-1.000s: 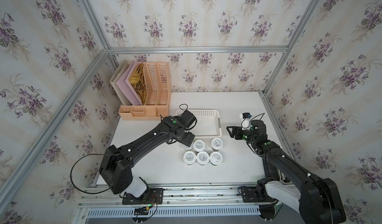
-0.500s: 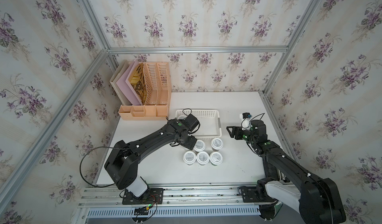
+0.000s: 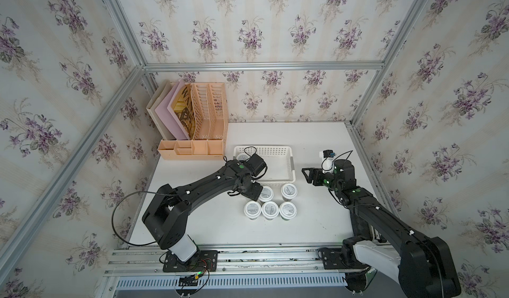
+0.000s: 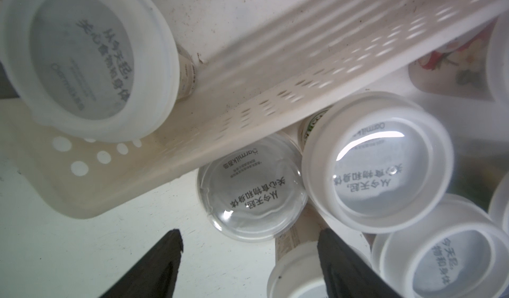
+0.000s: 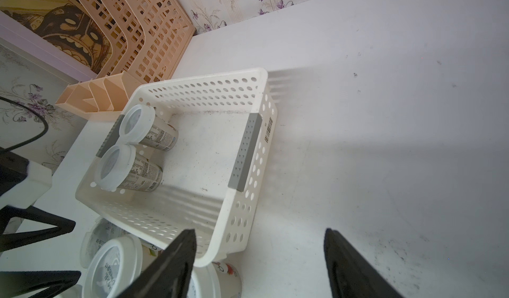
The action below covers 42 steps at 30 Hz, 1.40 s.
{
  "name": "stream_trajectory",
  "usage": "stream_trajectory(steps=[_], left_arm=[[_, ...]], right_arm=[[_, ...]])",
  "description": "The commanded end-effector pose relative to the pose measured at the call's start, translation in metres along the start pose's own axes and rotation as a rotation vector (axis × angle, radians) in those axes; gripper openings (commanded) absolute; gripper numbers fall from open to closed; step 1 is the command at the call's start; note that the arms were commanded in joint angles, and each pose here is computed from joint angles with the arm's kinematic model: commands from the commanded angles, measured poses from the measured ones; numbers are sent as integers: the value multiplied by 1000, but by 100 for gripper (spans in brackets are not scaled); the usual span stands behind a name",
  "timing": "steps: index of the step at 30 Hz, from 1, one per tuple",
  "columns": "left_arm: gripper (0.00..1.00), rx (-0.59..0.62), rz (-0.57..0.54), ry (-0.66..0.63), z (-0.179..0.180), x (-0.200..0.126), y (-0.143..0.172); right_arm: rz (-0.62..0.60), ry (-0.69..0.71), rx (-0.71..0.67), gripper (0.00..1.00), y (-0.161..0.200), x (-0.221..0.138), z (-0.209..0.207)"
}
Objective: Put the yogurt in the basket
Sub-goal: Pick up the yogurt from the center of the board.
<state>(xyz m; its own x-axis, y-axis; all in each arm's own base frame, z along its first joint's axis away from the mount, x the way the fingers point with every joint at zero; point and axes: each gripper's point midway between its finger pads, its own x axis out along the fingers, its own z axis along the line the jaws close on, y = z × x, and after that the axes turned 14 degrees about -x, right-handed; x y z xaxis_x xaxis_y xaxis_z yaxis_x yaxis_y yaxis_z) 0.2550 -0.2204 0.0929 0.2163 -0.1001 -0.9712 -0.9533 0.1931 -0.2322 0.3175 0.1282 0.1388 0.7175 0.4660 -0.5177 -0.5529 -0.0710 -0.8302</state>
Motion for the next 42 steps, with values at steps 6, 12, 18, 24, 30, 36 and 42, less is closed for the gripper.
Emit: stream_trajectory(steps=[6, 12, 18, 24, 30, 36, 42], left_arm=[[81, -6, -7, -6, 0, 5, -3], [80, -4, -3, -21, 2, 10, -3], [80, 2, 0, -36, 4, 16, -4], [80, -1, -5, -47, 8, 17, -7], [80, -13, -15, -56, 15, 13, -8], [80, -24, -15, -59, 21, 14, -5], [80, -27, -16, -49, 19, 18, -7]], right_arm=[[-22, 0, -4, 78, -8, 0, 1], [-22, -2, -5, 78, -8, 0, 1], [-21, -3, -4, 78, -8, 0, 1], [-21, -3, -4, 78, -7, 0, 1], [-19, -5, -5, 78, -7, 1, 2], [-21, -5, -5, 78, -7, 0, 2], [-21, -4, -4, 78, -8, 0, 2]])
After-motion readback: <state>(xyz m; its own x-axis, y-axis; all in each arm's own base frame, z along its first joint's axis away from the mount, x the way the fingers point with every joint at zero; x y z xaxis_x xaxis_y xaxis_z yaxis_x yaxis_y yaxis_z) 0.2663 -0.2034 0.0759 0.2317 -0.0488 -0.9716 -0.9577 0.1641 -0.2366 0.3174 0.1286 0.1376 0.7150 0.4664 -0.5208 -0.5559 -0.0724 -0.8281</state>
